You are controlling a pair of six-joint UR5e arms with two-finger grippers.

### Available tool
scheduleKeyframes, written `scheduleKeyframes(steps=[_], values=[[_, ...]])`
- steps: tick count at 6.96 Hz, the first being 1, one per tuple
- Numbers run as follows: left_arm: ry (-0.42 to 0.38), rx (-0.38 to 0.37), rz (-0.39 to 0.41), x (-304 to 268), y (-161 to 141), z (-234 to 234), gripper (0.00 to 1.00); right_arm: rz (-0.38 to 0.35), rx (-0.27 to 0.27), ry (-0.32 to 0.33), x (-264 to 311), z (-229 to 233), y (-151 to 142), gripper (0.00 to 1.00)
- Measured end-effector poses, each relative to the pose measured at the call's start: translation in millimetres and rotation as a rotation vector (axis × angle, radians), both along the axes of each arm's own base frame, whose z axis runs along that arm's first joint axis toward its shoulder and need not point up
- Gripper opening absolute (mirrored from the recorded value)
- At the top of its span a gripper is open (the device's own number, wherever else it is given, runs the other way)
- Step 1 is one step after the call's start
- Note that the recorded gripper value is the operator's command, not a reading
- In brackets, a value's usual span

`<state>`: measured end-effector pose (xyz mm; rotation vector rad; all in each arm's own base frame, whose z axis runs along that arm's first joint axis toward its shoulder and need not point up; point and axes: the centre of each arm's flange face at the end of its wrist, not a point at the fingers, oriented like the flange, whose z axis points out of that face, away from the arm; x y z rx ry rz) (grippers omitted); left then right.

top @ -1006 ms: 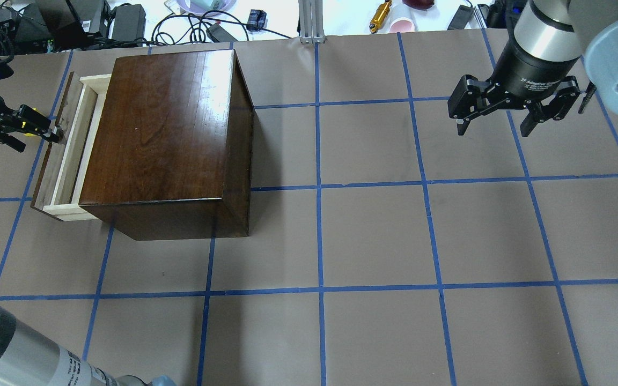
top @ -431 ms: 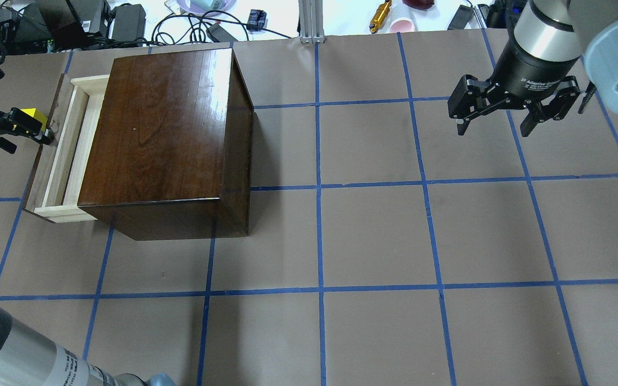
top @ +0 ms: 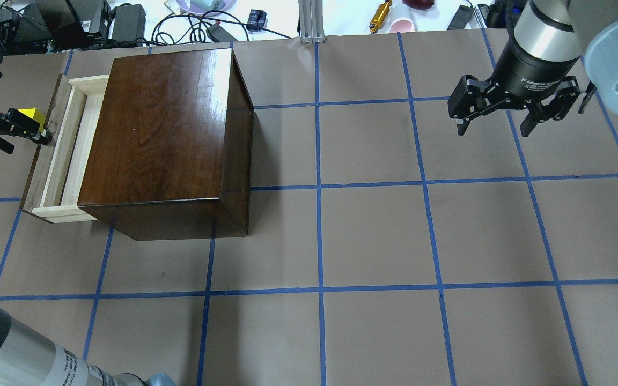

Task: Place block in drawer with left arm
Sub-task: 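Release the handle and move the left gripper over the yellow cube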

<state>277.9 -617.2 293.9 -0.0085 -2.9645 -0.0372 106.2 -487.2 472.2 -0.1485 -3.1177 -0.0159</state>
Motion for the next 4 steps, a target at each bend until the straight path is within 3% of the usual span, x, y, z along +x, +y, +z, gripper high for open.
scheduleKeyframes(steps=[4], values=[[-0.014,-0.003,0.002,2.2,1.2,6.5,1.00,0.000,0.000,0.000,0.1,0.0,0.0,1.00]])
